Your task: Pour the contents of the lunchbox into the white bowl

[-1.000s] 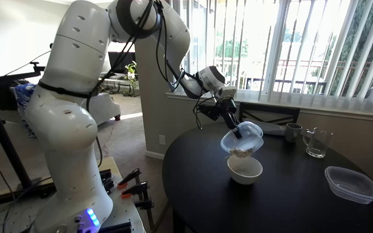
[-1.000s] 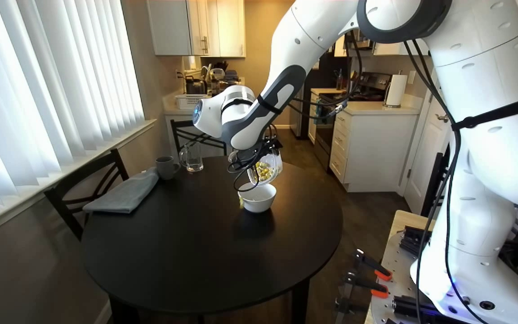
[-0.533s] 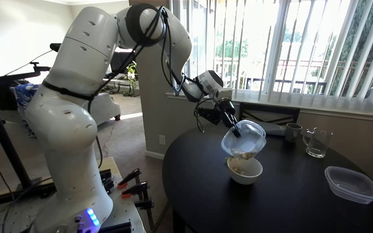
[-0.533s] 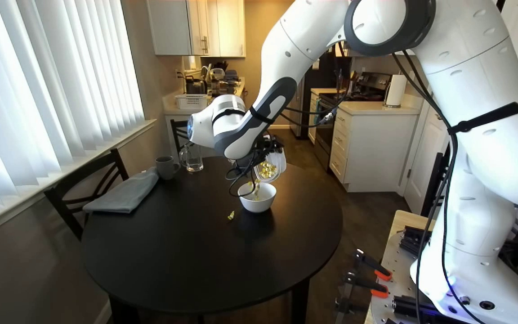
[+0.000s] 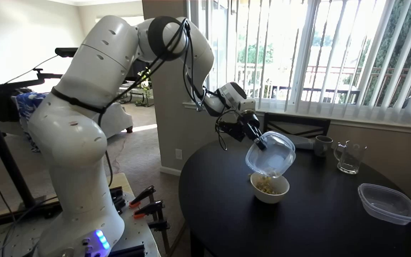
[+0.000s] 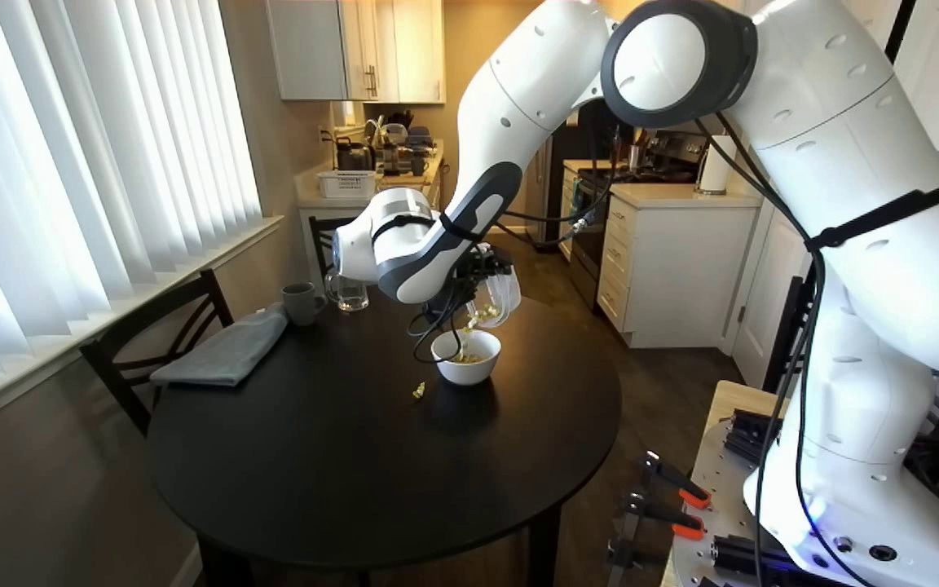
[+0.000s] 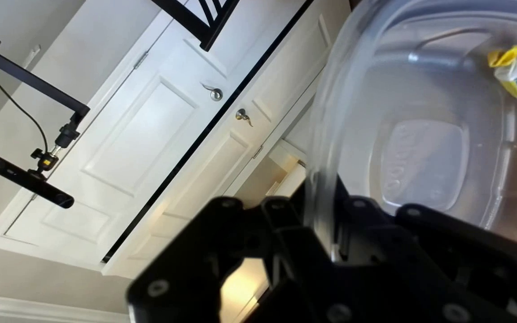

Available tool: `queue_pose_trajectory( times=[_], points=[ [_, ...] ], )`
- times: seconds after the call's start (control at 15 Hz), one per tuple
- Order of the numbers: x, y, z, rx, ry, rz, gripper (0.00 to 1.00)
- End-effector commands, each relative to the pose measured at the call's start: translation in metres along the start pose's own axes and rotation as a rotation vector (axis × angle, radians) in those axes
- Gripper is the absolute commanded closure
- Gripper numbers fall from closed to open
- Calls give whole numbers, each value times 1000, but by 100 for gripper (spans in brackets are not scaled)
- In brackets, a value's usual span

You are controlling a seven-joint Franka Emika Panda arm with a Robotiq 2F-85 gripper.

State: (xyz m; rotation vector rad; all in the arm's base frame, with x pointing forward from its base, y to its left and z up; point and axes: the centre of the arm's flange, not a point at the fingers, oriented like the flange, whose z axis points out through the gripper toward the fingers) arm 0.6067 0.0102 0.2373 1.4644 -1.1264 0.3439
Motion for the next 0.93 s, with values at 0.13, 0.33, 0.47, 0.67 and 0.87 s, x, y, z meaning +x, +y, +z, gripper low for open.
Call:
queue_pose_trajectory(
  times=[0.13, 0.33, 0.47, 0.67, 0.87],
  points=[
    [2, -10, 4, -79, 63, 53, 97],
    [0, -15, 7, -95, 90, 82, 97],
    [0, -17, 7, -81, 93, 106, 97],
    [2, -19, 5, -46, 104, 150, 97],
    [6, -18, 1, -21, 102, 191, 97]
  ],
)
